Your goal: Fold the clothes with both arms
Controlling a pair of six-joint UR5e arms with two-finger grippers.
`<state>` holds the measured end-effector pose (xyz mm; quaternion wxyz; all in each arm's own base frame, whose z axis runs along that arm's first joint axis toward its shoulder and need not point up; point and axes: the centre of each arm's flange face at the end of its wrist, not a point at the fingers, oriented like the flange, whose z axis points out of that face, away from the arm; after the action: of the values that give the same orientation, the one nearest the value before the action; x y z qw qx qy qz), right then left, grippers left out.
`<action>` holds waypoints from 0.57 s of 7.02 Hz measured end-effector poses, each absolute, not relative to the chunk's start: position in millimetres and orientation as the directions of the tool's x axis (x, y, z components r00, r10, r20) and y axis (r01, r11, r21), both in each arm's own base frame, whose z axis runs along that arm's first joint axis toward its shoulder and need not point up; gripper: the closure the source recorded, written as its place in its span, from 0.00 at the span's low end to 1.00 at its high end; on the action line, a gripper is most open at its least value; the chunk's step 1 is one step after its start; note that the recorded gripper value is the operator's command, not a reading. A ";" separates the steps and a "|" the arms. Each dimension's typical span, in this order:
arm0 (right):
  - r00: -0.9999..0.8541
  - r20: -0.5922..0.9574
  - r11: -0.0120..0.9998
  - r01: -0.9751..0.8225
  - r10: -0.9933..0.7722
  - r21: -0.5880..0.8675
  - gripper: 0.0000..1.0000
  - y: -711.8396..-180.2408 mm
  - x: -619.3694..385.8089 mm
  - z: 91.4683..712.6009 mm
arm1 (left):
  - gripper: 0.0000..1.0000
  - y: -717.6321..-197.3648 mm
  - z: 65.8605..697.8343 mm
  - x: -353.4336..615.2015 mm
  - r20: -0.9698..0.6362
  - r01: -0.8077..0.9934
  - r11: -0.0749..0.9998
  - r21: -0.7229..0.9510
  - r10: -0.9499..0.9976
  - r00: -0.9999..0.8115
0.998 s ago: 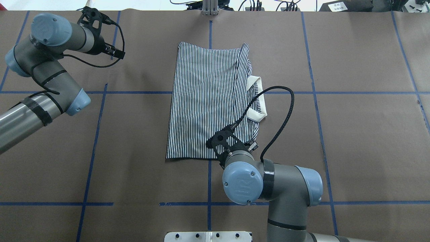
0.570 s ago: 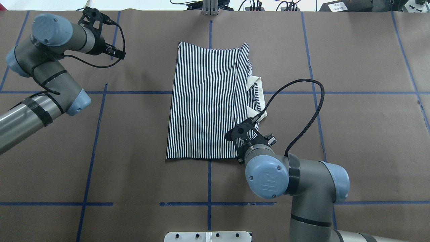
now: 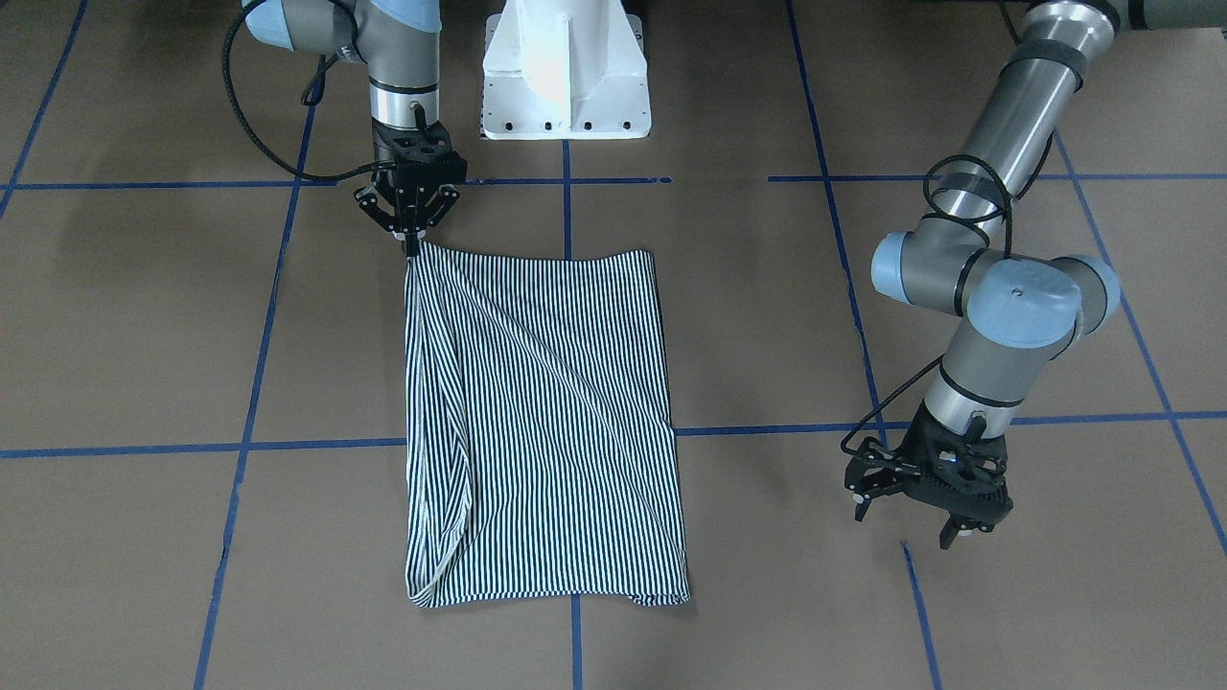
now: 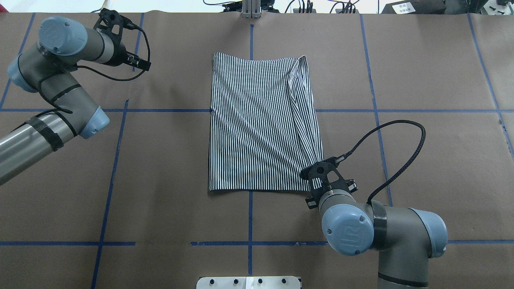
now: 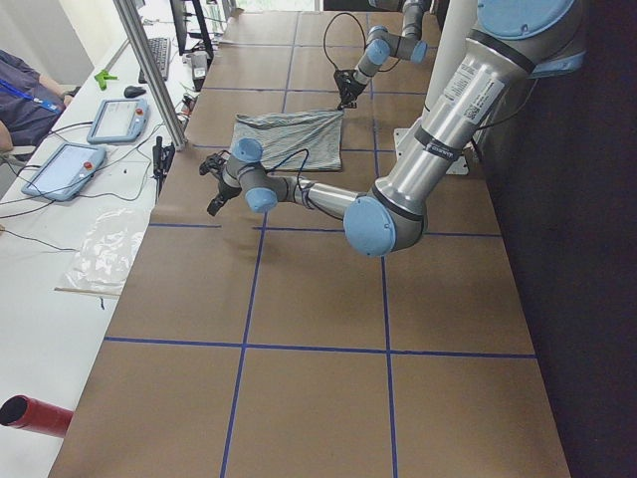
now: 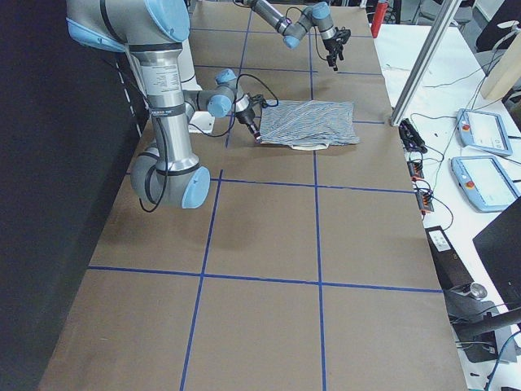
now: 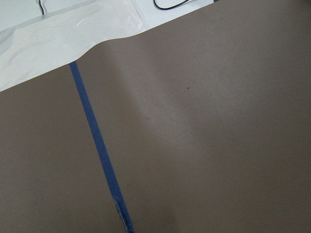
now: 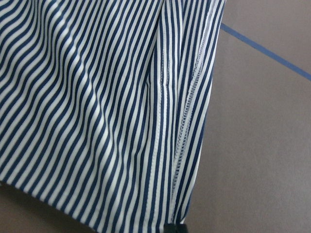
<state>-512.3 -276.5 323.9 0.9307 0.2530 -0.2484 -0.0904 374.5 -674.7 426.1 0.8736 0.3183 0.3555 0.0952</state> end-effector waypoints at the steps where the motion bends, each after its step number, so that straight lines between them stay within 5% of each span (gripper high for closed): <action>1: 0.858 0.440 0.867 0.012 -0.265 0.499 0.00 -272.9 -513.6 323.2 | 0.00 -674.6 425.7 374.7 -0.561 0.060 0.779 0.624 0.393 0.729; 4: 0.771 0.603 0.900 -0.096 -0.203 0.426 0.00 -295.1 -488.8 294.6 | 0.00 -664.8 415.1 373.3 -0.591 0.060 0.783 0.619 0.414 0.693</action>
<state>-488.8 -295.1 294.6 0.9145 0.2221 -0.3370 -0.0291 373.3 -664.8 415.1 0.8652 0.3128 0.3783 0.1022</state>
